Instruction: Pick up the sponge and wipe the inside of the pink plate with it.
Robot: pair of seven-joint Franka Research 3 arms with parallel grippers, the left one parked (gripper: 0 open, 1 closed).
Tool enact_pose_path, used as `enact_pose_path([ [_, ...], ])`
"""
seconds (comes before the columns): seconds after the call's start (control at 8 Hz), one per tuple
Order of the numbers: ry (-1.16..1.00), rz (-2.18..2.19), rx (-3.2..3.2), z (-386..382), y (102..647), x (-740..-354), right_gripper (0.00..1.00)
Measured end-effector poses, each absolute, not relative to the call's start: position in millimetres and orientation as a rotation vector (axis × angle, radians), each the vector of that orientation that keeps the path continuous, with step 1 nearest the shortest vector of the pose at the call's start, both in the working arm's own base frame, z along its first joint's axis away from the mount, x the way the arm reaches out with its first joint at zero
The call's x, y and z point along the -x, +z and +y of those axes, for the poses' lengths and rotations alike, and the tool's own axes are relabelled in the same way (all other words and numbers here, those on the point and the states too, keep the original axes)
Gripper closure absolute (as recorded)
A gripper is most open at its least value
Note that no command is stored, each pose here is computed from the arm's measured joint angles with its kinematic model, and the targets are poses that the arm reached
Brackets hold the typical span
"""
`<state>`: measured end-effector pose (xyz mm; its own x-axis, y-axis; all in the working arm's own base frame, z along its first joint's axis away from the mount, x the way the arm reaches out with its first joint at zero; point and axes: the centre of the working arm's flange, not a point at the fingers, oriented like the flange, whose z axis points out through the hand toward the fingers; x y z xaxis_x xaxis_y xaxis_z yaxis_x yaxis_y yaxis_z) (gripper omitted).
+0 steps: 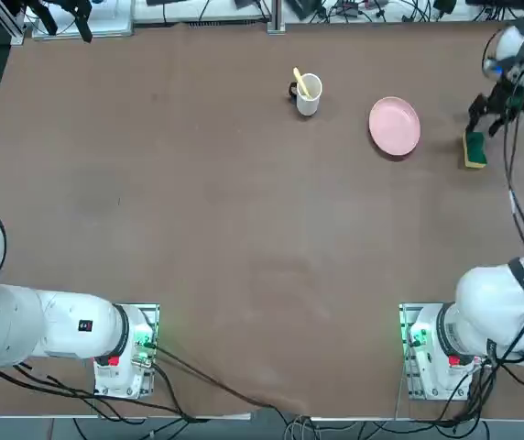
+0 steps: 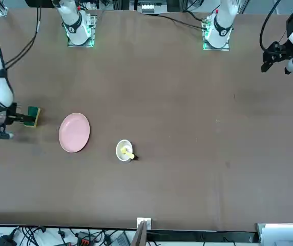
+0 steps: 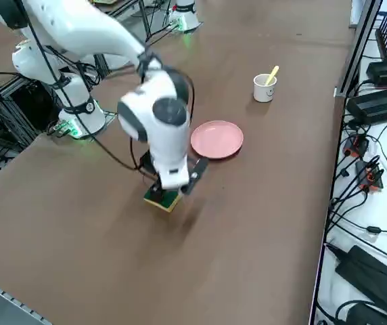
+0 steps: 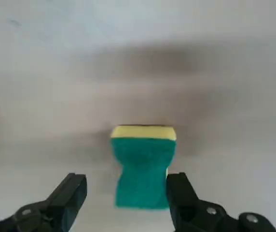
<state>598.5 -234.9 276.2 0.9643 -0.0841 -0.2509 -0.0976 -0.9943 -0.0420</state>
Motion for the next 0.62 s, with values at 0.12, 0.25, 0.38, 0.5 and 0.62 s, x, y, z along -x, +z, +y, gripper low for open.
enact_pose_path([
  [0.12, 0.343, 0.120, 3.046, -219.5, 324.1, -614.5, 0.00],
  [0.25, 0.268, 0.113, 3.036, -204.4, 376.1, -627.5, 0.00],
  [0.38, 0.178, 0.103, 3.039, -189.9, 428.4, -635.3, 0.00],
  [0.5, 0.091, 0.077, 3.052, -174.3, 476.3, -637.6, 0.00],
  [0.62, 0.010, 0.043, 3.066, -156.9, 516.7, -636.1, 0.00],
])
